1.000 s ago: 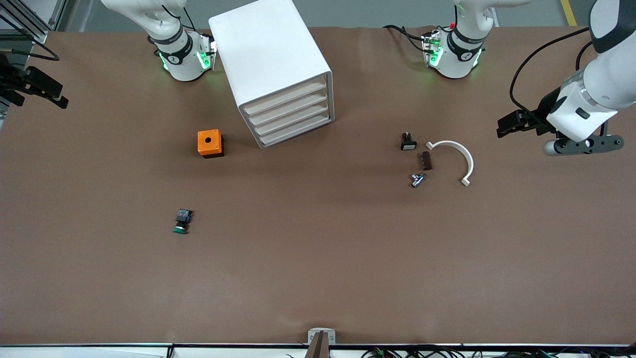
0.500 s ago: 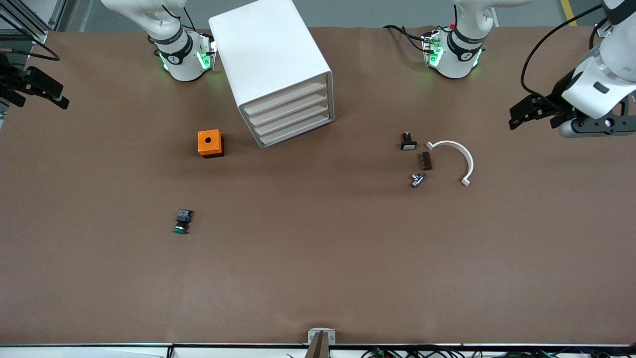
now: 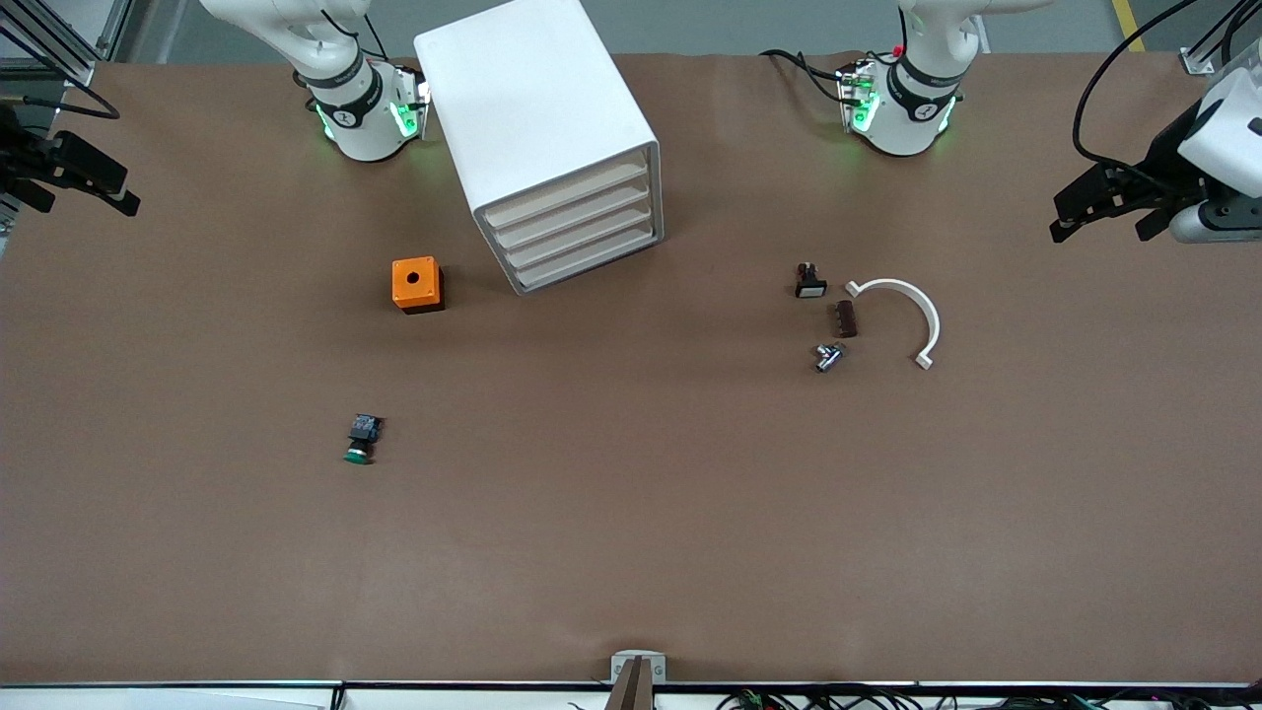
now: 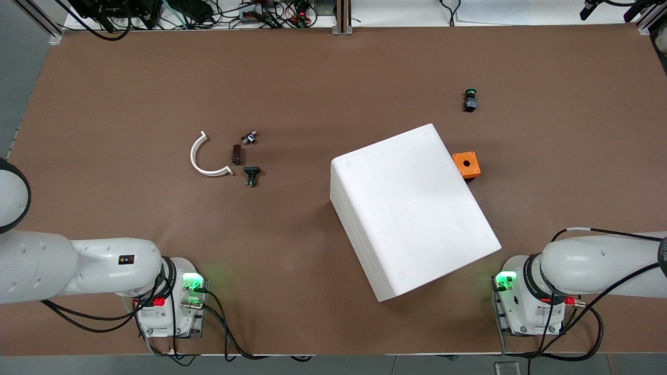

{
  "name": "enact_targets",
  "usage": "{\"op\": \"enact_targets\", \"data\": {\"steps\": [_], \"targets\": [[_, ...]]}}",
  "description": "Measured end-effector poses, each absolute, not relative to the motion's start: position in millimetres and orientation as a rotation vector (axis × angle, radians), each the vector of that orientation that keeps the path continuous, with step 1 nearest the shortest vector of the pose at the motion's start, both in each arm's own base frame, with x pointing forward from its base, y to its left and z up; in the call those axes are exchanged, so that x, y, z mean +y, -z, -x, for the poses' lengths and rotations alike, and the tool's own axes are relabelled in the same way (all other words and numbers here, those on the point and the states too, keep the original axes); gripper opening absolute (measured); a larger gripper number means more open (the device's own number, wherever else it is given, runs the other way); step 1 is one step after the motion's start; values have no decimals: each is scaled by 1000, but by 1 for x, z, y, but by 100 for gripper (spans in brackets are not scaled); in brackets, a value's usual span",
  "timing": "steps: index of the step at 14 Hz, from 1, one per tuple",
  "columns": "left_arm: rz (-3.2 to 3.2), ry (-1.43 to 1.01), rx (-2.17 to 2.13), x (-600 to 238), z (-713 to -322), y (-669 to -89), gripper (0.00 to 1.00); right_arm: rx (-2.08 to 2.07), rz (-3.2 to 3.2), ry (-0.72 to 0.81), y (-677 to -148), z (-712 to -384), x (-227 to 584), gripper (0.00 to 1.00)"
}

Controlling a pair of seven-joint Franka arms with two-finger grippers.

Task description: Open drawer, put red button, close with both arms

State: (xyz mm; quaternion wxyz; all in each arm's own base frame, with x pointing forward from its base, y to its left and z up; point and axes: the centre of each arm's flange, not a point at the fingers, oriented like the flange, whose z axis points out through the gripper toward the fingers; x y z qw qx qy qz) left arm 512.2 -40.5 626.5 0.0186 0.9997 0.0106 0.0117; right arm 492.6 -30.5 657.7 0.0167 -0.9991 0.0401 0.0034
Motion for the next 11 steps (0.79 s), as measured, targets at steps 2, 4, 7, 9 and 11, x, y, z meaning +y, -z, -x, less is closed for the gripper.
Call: {"op": "enact_targets", "data": {"steps": [2,4,7,9,11], "targets": [[-3104,-31,31,-41,-512,-626,100,125,3106,-7,-659,-492,-31,100],[-3105,-30,25,-44,-512,-626,100,126,3105,-5,-659,-491,-31,100],[-3105,-29,23,-44,-512,-625,100,126,3105,-5,-659,-491,-31,100],[-3105,-30,23,-45,-513,-626,100,131,3105,-5,-659,-491,-33,100],[-3105,-32,23,-45,-513,-626,100,135,3104,-5,-659,-491,-34,100]]}}
